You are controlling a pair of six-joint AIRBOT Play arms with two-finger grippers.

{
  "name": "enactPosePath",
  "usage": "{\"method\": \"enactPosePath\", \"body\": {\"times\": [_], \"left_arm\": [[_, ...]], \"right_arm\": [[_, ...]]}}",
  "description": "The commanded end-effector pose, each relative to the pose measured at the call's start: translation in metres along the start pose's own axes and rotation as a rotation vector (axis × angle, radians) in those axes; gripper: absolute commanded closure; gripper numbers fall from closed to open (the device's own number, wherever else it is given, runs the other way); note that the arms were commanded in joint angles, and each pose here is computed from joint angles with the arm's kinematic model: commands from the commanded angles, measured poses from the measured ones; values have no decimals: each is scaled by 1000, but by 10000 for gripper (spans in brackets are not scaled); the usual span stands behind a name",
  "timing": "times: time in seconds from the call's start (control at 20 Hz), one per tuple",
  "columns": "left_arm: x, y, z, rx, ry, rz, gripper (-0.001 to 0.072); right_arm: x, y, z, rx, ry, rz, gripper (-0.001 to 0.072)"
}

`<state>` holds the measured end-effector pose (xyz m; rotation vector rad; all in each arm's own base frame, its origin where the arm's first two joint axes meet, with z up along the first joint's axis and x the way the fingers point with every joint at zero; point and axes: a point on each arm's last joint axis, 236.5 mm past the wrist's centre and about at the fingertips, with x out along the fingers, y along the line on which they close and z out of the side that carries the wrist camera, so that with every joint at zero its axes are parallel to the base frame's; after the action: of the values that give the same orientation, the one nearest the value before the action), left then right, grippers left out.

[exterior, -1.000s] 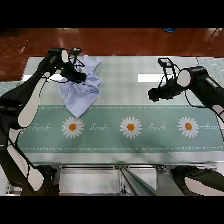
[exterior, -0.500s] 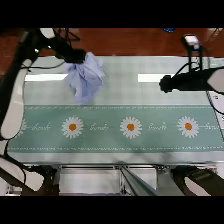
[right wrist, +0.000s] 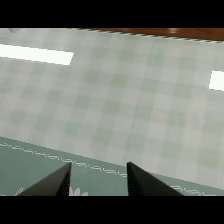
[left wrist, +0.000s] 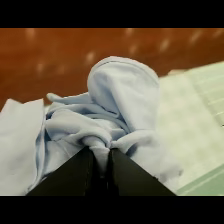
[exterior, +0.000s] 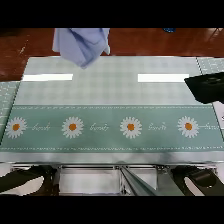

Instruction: Fold the shirts.

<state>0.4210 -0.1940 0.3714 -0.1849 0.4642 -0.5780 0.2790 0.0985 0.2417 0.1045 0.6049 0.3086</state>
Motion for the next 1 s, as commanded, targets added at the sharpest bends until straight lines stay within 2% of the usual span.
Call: {"method": "enactPosePath", "body": {"times": [0.0,0.2,0.4,0.6,0.8,0.85,0.9,0.95], "left_arm": [[-48,-58,8,56,-65,-107,684],[-47,-110,-52,42,-17,-233,684],[-24,-117,-153,-212,8,-280,684],[7,-104,-314,-330,302,-222,684],[26,-86,-425,-419,499,-118,665],[26,-83,-445,-418,565,-90,464],[25,-80,-456,-409,612,-70,209],[24,-74,-458,-388,643,-56,203]], "right_arm": [[-22,3,-5,3,-15,7,305],[-34,3,-3,5,-42,4,305],[-33,2,-8,4,-23,-1,305],[-32,-1,-8,0,-21,-11,305],[-6,-1,-39,17,85,4,304],[7,-6,-53,36,135,-8,304],[19,-14,-66,57,181,-36,304],[30,-26,-76,69,219,-85,304]]}}
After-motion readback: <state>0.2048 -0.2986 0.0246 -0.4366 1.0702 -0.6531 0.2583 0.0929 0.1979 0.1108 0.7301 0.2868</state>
